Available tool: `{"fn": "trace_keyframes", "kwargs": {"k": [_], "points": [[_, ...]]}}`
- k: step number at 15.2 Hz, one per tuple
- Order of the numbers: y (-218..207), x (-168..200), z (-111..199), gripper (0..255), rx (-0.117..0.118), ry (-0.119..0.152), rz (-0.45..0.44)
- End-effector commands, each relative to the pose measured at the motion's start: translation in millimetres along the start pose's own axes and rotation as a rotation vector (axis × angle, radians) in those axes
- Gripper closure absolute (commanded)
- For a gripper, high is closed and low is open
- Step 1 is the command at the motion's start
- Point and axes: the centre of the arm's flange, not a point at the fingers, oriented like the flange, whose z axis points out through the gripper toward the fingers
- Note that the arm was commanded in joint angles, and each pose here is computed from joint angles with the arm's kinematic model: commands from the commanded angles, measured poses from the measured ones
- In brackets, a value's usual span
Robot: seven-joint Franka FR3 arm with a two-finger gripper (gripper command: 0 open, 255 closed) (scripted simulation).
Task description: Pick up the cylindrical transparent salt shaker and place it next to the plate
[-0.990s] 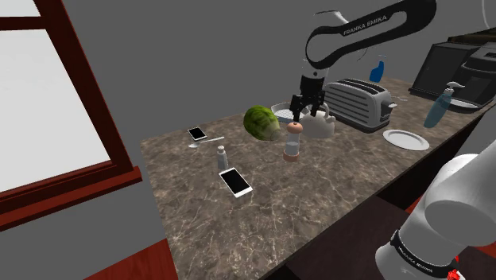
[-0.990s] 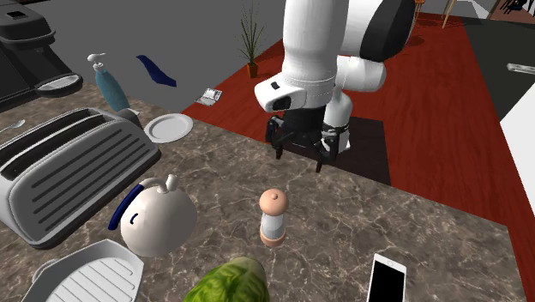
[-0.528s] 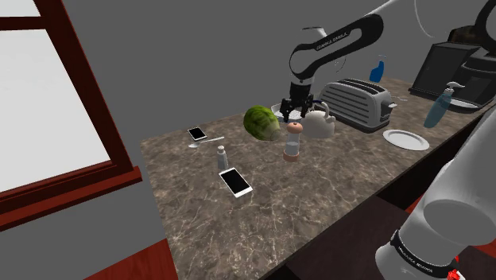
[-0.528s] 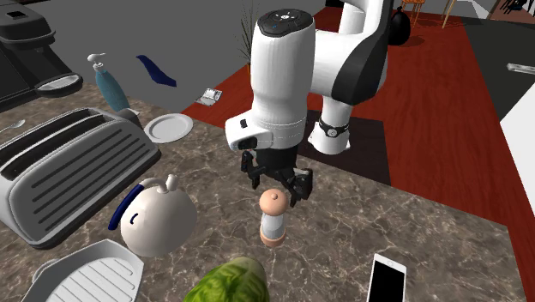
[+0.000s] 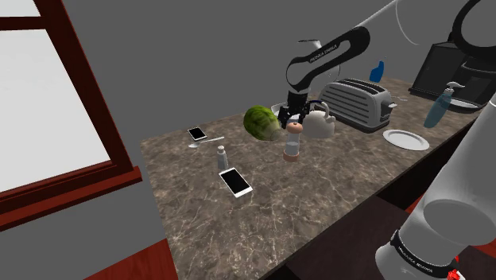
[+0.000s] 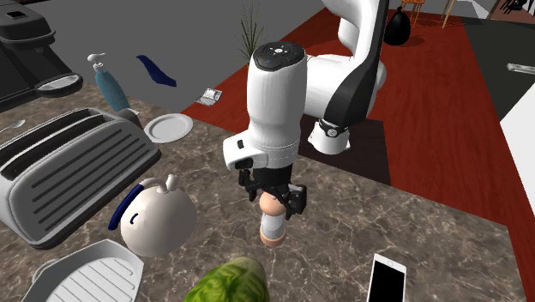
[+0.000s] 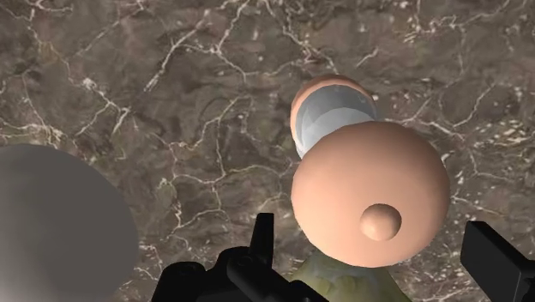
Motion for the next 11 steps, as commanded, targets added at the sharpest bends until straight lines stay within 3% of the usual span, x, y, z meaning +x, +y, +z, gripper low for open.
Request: {"fn": "trace_keyframes", "kwargs": {"k": [1,7,8,11], "points": [[0.2,-0.7,4.3,0,0.000,0.001,0.000],[0.2,-0.7,4.2,0,0.000,0.001,0.000],[0.2,-0.7,4.2,255,0.000,0.001,0.000],[0.2,-0.5,4.2,255,0.000,0.001,0.000]]}}
